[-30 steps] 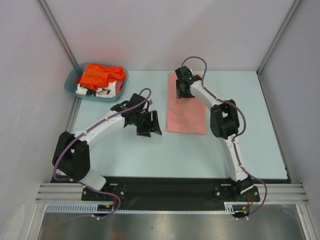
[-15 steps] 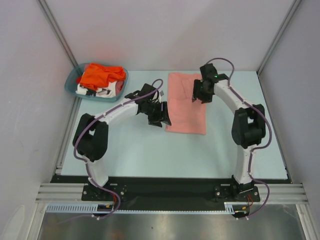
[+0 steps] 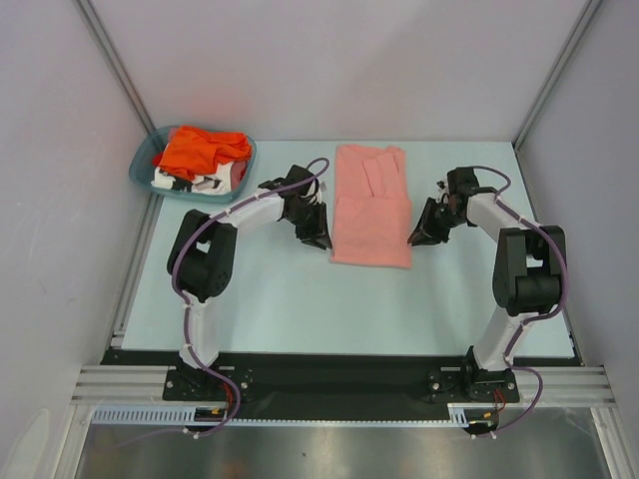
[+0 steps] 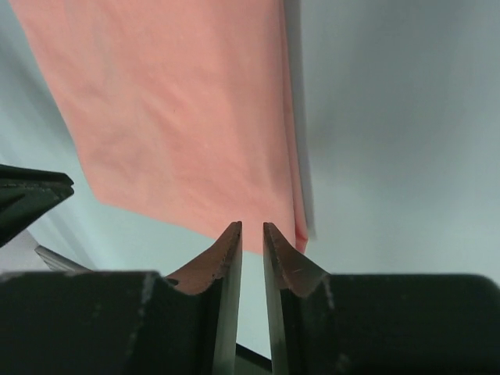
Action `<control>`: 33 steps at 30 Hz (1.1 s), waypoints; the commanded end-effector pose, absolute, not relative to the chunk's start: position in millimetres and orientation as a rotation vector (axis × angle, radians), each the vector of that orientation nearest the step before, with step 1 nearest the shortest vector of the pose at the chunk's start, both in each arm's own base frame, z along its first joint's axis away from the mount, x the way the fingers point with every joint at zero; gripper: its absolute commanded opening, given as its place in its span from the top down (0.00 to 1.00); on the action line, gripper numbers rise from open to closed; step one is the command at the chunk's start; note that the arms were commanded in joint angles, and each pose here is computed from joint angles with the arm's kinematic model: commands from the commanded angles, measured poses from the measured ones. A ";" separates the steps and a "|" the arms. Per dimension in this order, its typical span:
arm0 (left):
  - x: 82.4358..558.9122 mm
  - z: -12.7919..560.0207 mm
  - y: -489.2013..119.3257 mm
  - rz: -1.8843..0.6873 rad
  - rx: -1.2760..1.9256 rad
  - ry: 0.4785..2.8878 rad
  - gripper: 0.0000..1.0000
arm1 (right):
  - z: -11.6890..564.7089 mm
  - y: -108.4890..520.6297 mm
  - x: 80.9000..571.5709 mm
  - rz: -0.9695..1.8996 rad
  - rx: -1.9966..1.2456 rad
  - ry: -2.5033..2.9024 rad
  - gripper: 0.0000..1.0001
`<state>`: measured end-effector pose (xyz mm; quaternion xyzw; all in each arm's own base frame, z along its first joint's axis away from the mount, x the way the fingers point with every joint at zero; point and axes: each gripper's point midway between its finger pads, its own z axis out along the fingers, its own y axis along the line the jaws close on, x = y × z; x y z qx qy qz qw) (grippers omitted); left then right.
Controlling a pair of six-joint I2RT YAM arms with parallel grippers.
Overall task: Fold and stack the t-shirts
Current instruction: Fold the tshirt
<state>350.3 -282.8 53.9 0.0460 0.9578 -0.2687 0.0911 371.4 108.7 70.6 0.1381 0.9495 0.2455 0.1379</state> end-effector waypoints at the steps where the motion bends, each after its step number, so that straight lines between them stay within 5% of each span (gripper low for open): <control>1: 352.0 54.4 -280.9 -0.807 0.183 2.817 0.74 | 95.4 116.0 375.6 0.826 0.333 2.643 0.78; 7: 344.3 47.4 -278.0 -0.810 0.168 2.836 0.83 | 86.2 109.5 370.4 0.822 0.347 2.665 0.79; 19: 344.6 42.3 -293.8 -0.943 0.136 2.839 0.68 | 81.7 105.8 366.0 0.832 0.347 2.676 0.81; 33: 336.9 31.7 -303.3 -1.049 0.088 2.856 0.70 | 77.1 106.3 362.2 0.848 0.342 2.688 0.84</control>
